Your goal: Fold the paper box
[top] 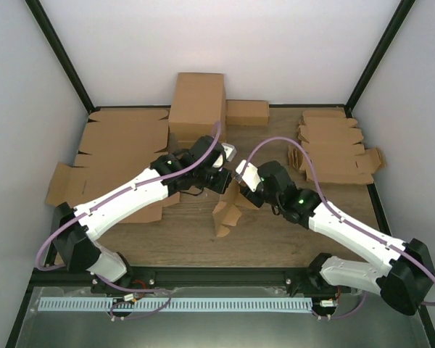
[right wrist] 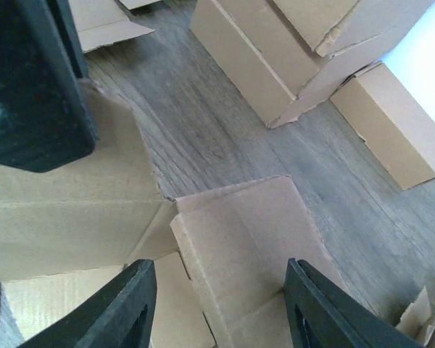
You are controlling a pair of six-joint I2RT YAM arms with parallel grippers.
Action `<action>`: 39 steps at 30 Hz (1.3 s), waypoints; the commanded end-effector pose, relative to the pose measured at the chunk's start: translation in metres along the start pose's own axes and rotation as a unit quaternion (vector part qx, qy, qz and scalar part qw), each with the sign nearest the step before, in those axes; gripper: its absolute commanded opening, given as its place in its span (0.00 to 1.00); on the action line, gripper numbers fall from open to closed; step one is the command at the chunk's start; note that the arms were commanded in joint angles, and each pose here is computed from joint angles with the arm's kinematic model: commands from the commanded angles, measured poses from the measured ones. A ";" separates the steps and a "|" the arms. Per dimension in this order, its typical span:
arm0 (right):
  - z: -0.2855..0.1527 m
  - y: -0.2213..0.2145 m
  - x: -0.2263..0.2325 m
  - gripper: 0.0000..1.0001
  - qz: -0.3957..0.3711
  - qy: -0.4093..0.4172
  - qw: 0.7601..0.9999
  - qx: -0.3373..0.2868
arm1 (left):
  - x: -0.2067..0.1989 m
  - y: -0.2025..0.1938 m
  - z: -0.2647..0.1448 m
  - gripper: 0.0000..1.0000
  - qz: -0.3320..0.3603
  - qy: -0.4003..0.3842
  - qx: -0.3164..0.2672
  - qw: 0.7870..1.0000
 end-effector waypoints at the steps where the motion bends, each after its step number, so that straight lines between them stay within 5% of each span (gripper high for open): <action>1: -0.001 -0.005 -0.004 0.51 -0.020 -0.023 0.999 0.017 | -0.009 0.007 -0.009 0.07 0.010 -0.031 -0.020 0.999; 10: 0.004 -0.024 -0.017 0.47 -0.037 -0.099 0.992 0.064 | -0.012 0.012 -0.009 0.07 0.010 -0.072 -0.019 0.997; 20: 0.005 -0.008 -0.027 0.30 -0.029 -0.136 0.990 0.025 | -0.012 0.024 -0.022 0.09 0.001 -0.132 -0.029 0.991; 29: 0.014 0.007 -0.029 0.24 0.061 -0.101 0.993 0.019 | -0.037 0.055 -0.097 0.76 0.006 -0.271 -0.077 0.959; 39: 0.045 -0.007 -0.038 0.15 0.237 0.026 0.970 0.047 | -0.004 0.053 -0.186 0.90 -0.013 -0.237 -0.174 0.956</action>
Point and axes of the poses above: each gripper's point midway between its finger pads, its own z axis out along the fingers, its own x axis along the line the jaws close on, y = z × x, the point moved 4 cm from there along -z, back along the fingers, and after that the axes turned 12 degrees about -z, right-handed, at the moved point
